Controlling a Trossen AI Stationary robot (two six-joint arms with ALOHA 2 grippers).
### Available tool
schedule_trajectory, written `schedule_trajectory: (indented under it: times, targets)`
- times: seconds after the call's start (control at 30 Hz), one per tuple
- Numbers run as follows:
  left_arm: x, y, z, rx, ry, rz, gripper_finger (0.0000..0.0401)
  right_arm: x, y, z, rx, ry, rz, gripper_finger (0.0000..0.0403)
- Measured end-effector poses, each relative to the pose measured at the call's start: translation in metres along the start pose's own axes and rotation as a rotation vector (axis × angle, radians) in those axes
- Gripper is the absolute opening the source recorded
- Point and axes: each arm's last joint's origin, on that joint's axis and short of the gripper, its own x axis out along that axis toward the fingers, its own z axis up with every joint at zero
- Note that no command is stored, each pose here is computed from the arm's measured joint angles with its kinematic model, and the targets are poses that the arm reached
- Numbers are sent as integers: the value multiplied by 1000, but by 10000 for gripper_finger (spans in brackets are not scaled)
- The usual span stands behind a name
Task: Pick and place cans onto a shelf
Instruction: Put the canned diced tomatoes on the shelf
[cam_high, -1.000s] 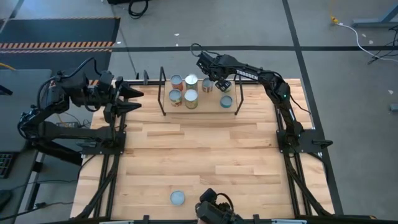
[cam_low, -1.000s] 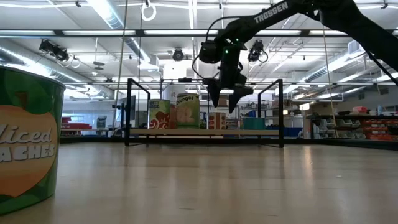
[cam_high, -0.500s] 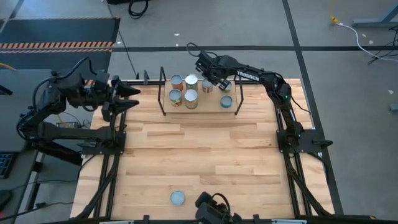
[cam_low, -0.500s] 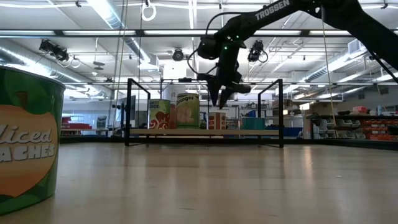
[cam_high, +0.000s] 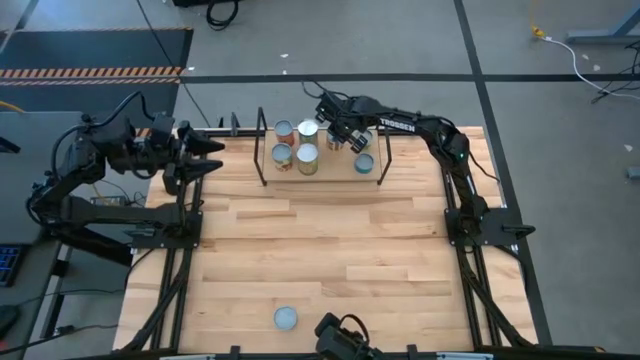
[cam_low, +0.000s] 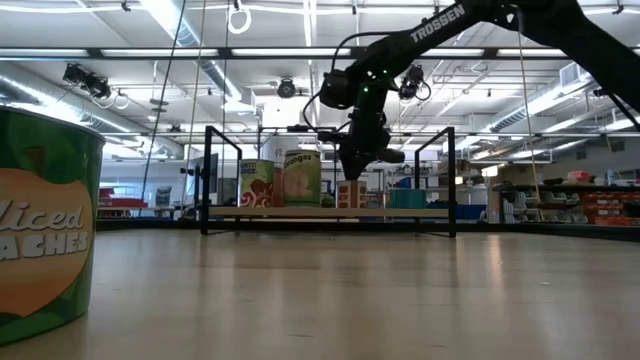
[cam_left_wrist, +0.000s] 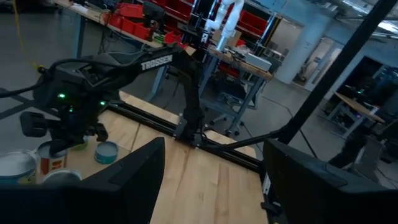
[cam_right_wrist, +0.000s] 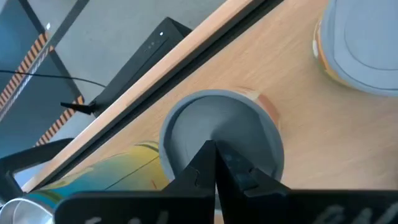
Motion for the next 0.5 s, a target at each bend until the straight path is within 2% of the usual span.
schedule_trajectory:
  times: [0.5]
  targets:
    - [-3, 0, 0, 9, -10, 19, 275, 0, 1, -3, 2, -17, 12, 5]
